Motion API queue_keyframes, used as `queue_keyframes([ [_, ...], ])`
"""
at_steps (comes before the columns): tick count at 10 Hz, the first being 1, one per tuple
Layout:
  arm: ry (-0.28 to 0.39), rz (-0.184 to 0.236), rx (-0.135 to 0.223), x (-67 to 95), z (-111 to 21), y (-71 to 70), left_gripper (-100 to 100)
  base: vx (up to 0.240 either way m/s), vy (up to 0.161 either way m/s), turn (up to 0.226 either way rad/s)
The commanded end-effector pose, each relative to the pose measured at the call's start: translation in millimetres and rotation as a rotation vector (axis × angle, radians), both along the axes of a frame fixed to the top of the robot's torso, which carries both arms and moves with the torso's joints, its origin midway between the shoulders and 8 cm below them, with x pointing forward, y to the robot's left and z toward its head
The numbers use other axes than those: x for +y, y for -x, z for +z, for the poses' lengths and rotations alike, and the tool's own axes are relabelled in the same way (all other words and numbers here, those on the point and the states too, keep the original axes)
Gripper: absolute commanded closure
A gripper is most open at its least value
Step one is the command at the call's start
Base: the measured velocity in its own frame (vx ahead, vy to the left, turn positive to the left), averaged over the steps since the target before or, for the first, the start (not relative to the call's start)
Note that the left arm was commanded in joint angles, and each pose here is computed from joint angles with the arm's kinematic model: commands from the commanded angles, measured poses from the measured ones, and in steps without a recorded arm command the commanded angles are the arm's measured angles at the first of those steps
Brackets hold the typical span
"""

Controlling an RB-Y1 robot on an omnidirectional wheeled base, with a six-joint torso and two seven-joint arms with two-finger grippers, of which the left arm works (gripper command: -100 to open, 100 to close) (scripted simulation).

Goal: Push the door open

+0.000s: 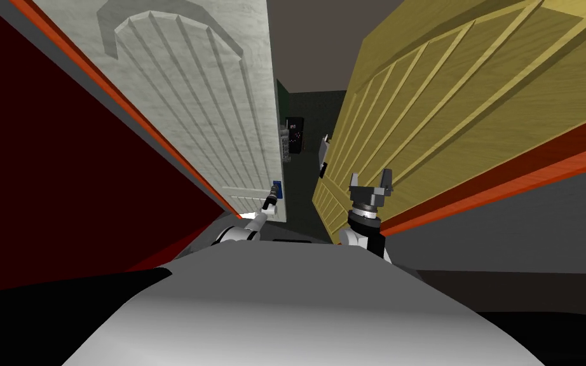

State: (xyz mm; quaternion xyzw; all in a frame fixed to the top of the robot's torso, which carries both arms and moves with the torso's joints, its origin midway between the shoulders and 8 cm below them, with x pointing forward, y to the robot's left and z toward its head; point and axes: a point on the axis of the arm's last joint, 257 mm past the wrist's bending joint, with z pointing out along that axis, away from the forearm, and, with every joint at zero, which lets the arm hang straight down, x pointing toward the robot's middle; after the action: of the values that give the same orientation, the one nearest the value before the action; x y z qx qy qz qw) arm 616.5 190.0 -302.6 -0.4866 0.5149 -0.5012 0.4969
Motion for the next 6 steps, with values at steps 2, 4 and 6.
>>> queue_keyframes([
  [2,-0.014,0.024,-0.014,15.3,7.1,-4.0,100,0.131,-0.047,0.043],
  [4,-0.024,0.047,-0.019,27.4,9.4,-5.5,100,0.186,-0.056,0.043],
  [6,-0.033,0.073,-0.024,40.3,12.0,-6.8,100,0.221,-0.038,0.062],
])
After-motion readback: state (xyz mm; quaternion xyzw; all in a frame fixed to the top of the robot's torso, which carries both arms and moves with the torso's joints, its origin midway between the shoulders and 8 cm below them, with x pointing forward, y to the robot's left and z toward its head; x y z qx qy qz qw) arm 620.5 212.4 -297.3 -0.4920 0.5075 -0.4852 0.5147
